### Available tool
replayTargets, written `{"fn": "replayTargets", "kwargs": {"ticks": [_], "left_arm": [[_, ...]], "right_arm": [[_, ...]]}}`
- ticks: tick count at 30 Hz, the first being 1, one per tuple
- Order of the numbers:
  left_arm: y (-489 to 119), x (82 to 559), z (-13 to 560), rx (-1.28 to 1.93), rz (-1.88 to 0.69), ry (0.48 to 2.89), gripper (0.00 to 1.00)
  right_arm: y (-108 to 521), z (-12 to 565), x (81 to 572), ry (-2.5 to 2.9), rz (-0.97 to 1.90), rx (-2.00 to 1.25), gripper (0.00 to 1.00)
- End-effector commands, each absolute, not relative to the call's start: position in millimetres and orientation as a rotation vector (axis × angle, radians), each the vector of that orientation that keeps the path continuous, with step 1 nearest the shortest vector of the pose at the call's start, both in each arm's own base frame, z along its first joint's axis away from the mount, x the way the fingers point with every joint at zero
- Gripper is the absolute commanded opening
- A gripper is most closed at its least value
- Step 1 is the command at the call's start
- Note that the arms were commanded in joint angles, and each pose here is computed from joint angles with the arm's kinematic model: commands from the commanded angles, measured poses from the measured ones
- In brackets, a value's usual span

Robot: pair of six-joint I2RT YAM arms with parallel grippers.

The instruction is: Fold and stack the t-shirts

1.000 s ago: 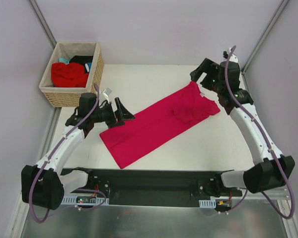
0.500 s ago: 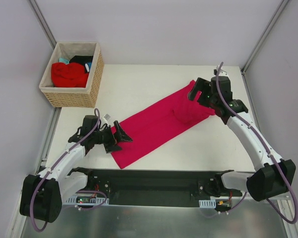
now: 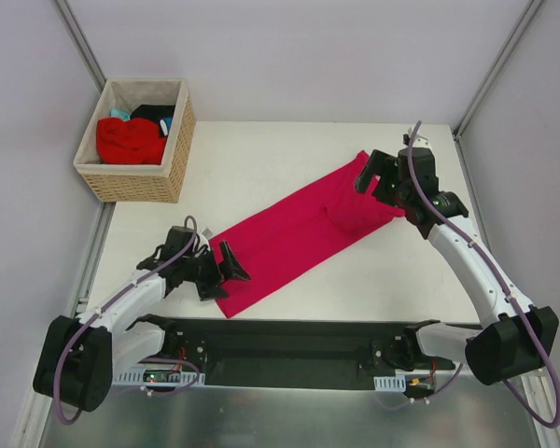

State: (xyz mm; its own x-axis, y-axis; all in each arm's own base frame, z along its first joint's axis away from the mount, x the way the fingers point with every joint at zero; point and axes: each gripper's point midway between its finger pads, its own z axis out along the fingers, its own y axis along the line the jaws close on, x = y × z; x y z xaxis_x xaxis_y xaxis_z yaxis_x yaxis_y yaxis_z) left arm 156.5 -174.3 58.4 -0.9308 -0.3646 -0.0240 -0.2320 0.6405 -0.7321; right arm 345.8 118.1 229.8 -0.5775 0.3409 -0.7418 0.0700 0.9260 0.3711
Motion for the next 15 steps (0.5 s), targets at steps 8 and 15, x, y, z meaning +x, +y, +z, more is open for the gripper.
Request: {"fn": "replayTargets", "kwargs": {"ticks": [8, 15], "left_arm": [[-185, 144, 21, -0.437, -0.967, 2.844, 0.99], [-240, 143, 18, -0.241, -0.984, 2.929, 0.99]], "right_arm": [[110, 235, 336, 2.139, 0.345, 0.282, 0.97], [108, 232, 334, 2.149, 0.331, 0.283, 0.97]]}}
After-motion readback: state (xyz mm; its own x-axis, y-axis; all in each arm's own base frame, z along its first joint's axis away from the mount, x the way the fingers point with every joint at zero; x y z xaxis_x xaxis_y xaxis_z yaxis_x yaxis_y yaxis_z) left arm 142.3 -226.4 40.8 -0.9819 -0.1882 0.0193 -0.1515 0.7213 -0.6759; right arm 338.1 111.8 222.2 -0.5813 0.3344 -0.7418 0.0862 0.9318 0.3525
